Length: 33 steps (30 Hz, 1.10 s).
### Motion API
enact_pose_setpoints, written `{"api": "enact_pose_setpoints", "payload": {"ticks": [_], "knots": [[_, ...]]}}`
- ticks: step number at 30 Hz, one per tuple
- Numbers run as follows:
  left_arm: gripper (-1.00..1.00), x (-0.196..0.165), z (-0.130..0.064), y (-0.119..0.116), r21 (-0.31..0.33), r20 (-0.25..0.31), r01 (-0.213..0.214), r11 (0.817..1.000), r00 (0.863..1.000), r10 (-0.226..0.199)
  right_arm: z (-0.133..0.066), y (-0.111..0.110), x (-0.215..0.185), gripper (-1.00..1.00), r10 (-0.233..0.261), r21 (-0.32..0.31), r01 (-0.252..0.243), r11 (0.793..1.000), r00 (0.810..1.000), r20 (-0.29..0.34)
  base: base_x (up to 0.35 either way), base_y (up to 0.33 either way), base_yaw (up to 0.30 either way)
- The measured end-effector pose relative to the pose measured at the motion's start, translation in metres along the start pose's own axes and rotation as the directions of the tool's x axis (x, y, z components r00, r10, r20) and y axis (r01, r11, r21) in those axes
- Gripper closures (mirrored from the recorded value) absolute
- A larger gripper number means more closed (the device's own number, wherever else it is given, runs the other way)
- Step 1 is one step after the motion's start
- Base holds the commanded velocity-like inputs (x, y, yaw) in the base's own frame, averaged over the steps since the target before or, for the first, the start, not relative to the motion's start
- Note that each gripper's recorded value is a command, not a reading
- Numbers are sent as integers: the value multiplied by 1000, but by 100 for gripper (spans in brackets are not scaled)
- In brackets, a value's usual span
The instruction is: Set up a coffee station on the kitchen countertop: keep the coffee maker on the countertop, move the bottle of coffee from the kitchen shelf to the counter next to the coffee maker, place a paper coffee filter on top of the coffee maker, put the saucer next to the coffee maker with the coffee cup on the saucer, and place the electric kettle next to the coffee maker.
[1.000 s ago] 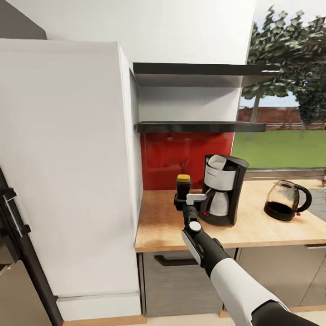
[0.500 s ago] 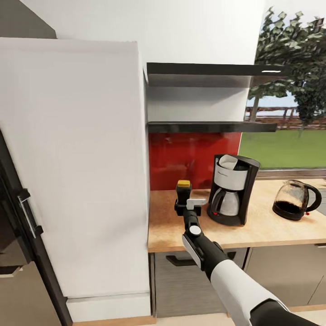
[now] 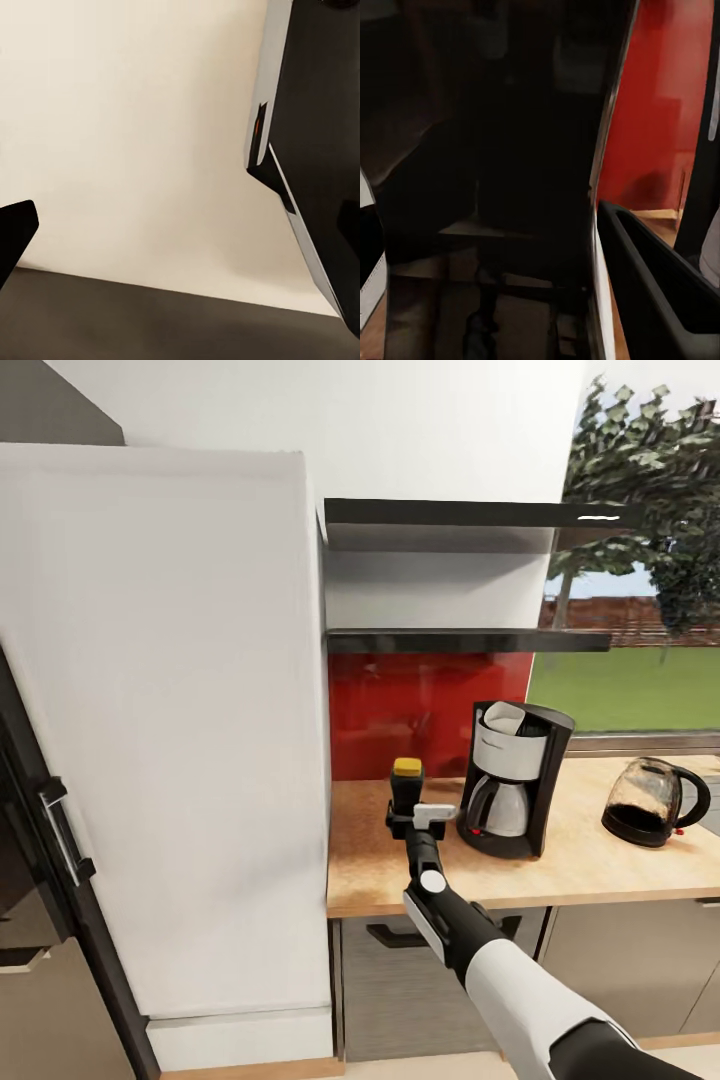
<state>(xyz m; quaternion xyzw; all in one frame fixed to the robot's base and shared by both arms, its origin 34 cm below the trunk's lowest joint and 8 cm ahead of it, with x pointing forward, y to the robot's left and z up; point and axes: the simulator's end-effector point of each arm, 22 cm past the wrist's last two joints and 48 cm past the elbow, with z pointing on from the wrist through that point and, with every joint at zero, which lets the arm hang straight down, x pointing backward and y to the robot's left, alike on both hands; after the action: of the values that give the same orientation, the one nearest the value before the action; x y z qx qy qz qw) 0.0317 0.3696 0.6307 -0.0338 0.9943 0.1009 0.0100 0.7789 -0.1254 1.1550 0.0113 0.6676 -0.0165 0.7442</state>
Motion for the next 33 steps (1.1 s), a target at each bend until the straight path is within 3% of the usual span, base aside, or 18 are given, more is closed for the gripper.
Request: {"api": "enact_pose_setpoints", "payload": {"ticks": [7,17,18,33], "knots": [[-100,-1,0,-3,3,-5,1,1000,1000,-1,2,0,-10,100,12,5,-12,1000,1000,20,0,0,0],[-100,-4,5,-4,3,-7,0,1000,1000,0,3,-15,-1,100,10,71,-11,997,1000,13,0,0,0],[-100,-5,6,-4,3,-6,0,1000,1000,0,3,-22,-1,100,13,101,-14,995,1000,14,0,0,0],[-100,-8,17,-5,2,-11,0,1000,1000,0,8,-40,27,100,18,127,-15,992,1000,-17,0,0,0]]}}
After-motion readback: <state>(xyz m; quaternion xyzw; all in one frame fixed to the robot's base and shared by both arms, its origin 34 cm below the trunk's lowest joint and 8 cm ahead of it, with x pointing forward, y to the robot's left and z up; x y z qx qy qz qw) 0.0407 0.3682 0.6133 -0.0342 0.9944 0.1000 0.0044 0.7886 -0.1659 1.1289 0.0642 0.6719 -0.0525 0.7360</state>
